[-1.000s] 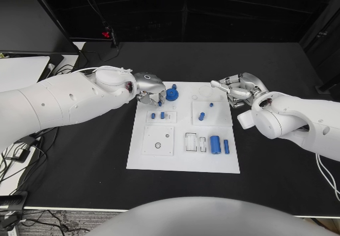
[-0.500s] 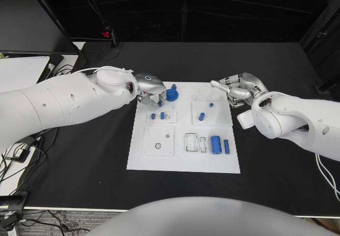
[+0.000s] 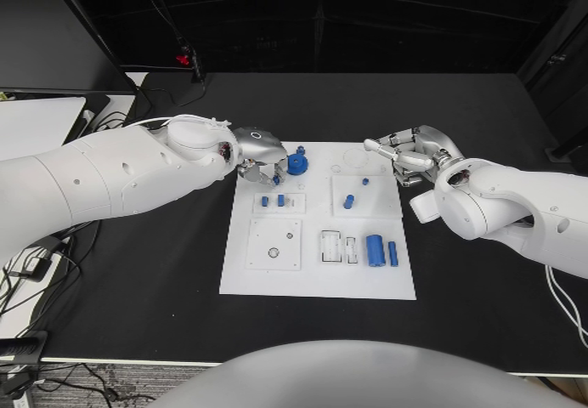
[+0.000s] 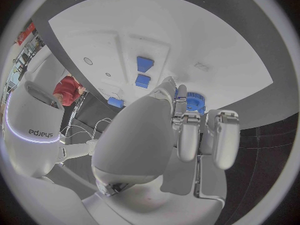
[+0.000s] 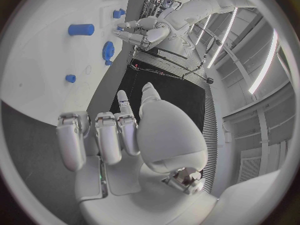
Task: Assemble the parts on the task board
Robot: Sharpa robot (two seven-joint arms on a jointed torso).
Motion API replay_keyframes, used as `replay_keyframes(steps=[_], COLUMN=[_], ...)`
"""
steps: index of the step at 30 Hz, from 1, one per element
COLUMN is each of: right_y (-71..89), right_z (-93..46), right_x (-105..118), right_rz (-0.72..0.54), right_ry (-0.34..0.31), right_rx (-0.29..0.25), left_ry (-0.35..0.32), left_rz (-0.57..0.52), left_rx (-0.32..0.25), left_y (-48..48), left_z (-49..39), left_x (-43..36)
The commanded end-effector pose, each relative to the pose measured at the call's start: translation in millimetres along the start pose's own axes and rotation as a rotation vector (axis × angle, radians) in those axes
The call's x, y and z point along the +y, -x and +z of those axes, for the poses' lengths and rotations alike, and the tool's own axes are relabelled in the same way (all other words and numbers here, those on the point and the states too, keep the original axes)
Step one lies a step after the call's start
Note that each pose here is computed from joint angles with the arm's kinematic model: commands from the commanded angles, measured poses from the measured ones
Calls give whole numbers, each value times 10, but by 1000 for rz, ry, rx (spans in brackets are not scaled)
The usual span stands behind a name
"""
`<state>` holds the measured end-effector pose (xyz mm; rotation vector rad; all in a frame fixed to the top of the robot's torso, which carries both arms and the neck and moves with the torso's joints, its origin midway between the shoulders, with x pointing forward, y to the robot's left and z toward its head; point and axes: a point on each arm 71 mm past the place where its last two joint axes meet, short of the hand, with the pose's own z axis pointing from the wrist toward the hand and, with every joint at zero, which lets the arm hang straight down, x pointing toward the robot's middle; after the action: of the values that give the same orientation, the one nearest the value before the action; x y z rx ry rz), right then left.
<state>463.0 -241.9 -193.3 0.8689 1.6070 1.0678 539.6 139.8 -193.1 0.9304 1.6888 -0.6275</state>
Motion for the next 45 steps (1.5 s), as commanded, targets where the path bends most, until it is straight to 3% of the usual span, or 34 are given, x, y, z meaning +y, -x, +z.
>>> replay_keyframes(steps=[1,21,45], right_y=[-6,-2,-4], right_z=[2,3,1], right_x=[15,13,13], right_rz=[1,0,1], right_ry=[9,8,8], right_rx=[5,3,5], left_ry=[-31,-50,-29], left_rz=[-8,6,9], left_rx=[51,8,8], left_y=[-103,-75,-76], left_z=[8,3,1], left_x=[-48,-61,-12])
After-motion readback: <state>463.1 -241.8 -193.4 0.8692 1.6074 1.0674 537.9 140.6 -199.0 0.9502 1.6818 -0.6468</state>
